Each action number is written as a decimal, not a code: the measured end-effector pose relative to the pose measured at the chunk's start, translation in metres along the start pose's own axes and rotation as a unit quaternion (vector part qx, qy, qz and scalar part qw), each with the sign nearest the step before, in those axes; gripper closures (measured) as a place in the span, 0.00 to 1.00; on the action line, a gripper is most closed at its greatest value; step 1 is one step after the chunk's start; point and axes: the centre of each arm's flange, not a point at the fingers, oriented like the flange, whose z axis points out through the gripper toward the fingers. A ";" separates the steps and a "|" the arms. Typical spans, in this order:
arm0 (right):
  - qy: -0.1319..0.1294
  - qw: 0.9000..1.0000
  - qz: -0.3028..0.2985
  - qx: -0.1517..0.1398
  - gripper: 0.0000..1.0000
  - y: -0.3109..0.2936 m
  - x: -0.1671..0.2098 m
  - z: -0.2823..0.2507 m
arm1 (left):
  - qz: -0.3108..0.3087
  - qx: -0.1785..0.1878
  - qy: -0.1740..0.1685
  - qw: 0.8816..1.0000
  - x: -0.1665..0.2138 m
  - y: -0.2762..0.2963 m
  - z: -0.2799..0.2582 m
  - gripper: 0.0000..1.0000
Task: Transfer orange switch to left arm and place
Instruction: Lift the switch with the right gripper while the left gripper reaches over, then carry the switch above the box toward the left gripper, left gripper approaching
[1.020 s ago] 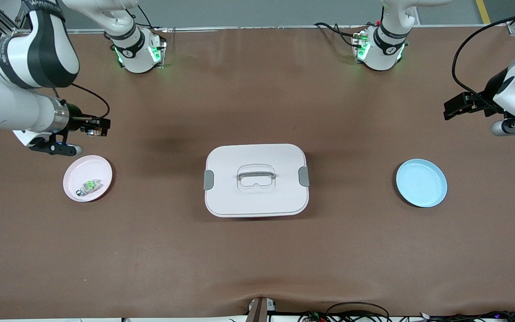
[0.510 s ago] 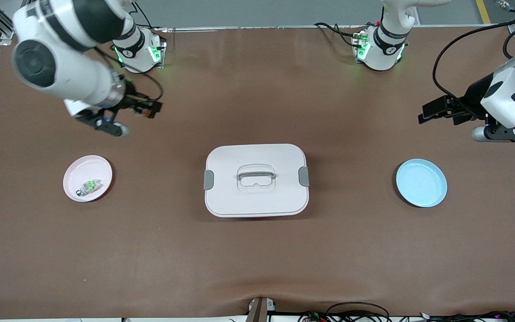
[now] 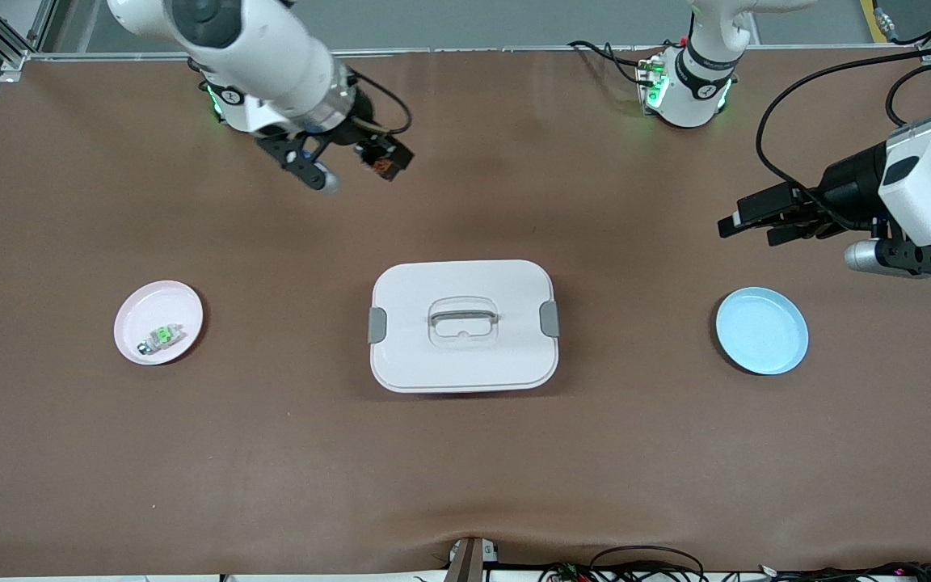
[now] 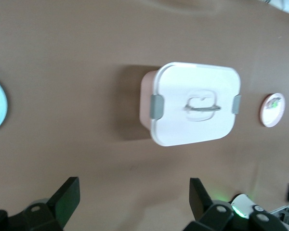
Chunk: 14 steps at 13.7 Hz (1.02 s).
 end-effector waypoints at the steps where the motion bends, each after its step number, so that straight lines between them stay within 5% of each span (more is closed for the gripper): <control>1: -0.009 1.000 0.022 0.014 0.28 -0.013 -0.016 0.007 | 0.002 -0.013 0.006 1.000 -0.001 0.011 0.005 0.00; 4: -0.054 0.993 0.084 0.058 0.28 -0.046 -0.036 0.019 | -0.012 -0.059 0.022 0.998 -0.010 0.025 0.021 0.00; 7: -0.083 0.983 0.127 0.107 0.28 -0.064 -0.036 0.022 | -0.017 -0.062 0.023 0.998 -0.033 0.027 0.037 0.00; 14: -0.111 0.961 0.197 0.161 0.28 -0.104 -0.050 0.052 | -0.005 -0.081 0.009 0.997 -0.085 0.058 0.069 0.00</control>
